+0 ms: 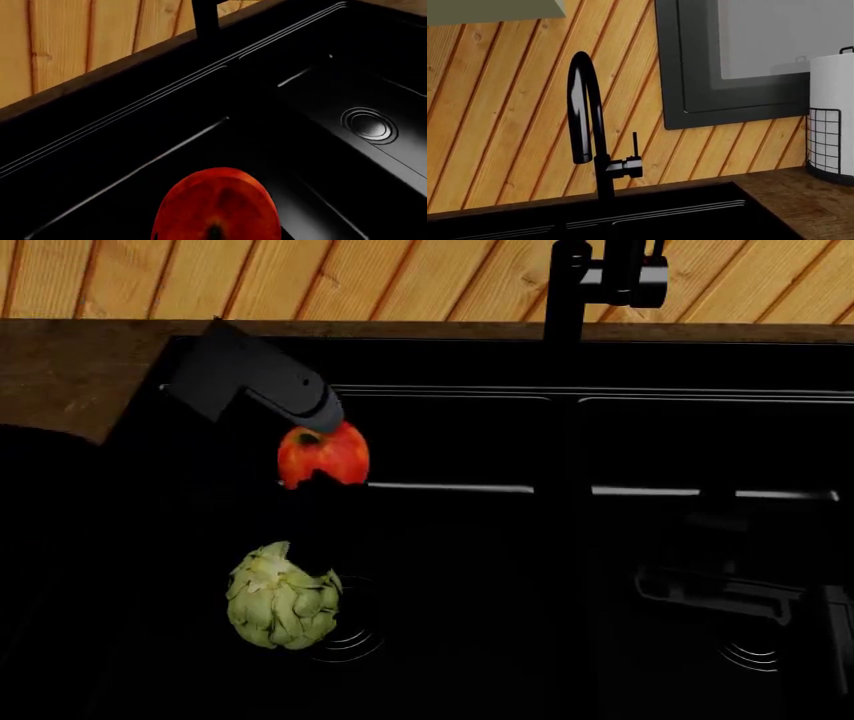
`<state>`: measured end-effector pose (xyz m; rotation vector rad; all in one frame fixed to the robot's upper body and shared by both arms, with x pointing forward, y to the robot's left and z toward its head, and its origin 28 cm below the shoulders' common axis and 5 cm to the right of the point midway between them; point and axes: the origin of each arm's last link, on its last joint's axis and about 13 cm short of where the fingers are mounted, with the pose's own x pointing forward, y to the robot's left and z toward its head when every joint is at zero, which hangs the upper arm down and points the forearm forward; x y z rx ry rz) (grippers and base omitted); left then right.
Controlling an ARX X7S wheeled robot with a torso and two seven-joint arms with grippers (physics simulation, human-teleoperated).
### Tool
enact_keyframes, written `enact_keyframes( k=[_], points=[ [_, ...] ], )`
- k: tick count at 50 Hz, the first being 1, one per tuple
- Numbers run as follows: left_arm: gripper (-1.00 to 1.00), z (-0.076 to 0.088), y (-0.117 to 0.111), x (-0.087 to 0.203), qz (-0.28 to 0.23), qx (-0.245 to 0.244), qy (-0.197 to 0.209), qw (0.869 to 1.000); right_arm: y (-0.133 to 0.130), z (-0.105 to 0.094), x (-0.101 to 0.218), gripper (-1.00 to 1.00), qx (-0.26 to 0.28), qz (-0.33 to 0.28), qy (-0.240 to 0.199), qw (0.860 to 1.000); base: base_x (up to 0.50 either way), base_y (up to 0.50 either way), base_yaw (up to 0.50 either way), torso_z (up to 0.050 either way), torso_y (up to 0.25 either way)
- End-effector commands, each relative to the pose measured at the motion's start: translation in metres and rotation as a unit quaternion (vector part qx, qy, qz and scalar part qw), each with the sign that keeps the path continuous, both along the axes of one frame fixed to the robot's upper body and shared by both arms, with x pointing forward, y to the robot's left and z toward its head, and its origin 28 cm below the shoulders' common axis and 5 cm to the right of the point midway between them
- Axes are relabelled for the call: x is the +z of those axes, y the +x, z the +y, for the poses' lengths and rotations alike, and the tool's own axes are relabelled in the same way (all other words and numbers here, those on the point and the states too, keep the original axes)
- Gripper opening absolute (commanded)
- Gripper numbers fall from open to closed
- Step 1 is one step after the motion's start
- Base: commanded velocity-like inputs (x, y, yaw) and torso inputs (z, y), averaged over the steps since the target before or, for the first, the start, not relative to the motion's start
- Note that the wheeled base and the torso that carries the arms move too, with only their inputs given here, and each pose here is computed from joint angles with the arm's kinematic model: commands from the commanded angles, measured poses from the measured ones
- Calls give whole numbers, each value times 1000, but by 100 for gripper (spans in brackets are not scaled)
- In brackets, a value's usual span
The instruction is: Pick the apple from the counter and place it in the sink
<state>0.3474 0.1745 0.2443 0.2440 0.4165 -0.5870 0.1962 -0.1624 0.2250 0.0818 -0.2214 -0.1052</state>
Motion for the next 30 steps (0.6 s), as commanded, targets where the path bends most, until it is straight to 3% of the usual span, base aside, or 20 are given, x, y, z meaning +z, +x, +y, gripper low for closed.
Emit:
enact_keyframes(
  k=[1, 13, 24, 30],
  points=[
    [-100, -17, -5, -21, 43, -54, 19, 997, 1, 0, -1, 100, 0, 3, -4, 1000, 0, 0, 0, 0, 0],
    [-100, -28, -9, -35, 84, -79, 8, 993, 0, 0, 3, 100, -1, -2, -5, 1000, 0, 0, 0, 0, 0],
    [-100, -36, 4, -50, 116, -58, -18, 991, -3, 0, 3, 100, -1, -3, -5, 1000, 0, 0, 0, 0, 0],
    [-100, -39, 4, -61, 129, -56, -4, 990, -3, 0, 3, 100, -1, -3, -3, 1000, 0, 0, 0, 0, 0]
  ],
)
